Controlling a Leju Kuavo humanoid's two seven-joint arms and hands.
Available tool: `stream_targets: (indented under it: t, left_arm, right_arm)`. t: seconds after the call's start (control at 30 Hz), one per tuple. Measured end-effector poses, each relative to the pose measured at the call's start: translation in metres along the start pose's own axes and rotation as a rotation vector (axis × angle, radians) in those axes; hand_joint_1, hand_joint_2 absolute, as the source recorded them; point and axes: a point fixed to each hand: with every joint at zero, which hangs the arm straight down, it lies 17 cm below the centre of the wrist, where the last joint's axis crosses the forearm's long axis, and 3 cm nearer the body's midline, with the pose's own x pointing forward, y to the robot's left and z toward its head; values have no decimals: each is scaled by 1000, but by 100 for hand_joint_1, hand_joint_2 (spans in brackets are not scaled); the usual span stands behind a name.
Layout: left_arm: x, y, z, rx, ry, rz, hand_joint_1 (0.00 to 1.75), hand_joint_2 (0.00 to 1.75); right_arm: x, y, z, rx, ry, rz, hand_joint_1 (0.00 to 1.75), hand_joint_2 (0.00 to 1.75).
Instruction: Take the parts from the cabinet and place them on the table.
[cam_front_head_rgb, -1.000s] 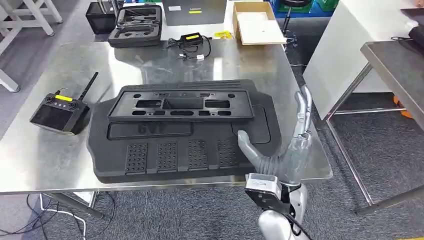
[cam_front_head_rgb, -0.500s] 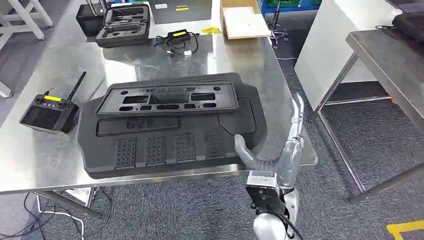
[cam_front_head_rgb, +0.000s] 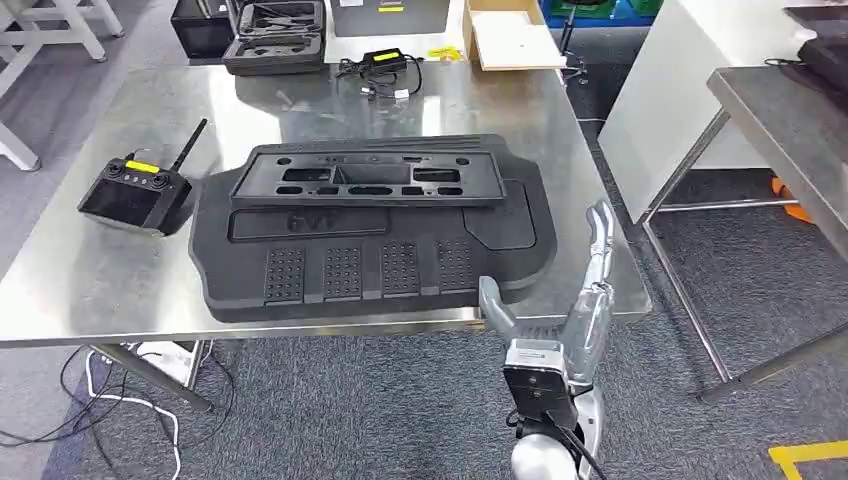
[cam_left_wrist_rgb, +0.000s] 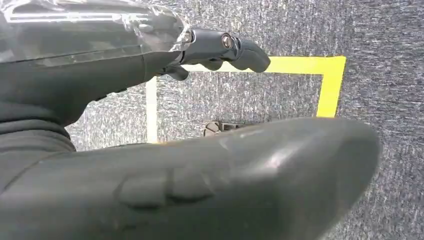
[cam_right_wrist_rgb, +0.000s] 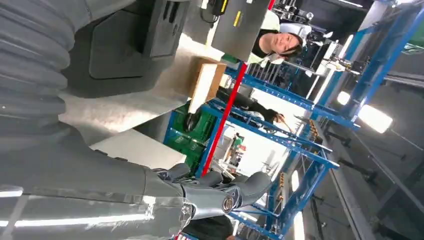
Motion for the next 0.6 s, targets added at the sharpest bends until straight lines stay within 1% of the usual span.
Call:
stream_targets:
  t: [0.27, 0.6]
  left_arm:
    - [-2, 3, 0, 17, 10, 10, 0, 0]
    - [2, 2, 0, 12, -11, 13, 0, 0]
  right_arm:
    - [-4, 2, 5, 10, 18, 0, 0, 175]
    - [-4, 3, 9, 14, 21, -5, 0, 175]
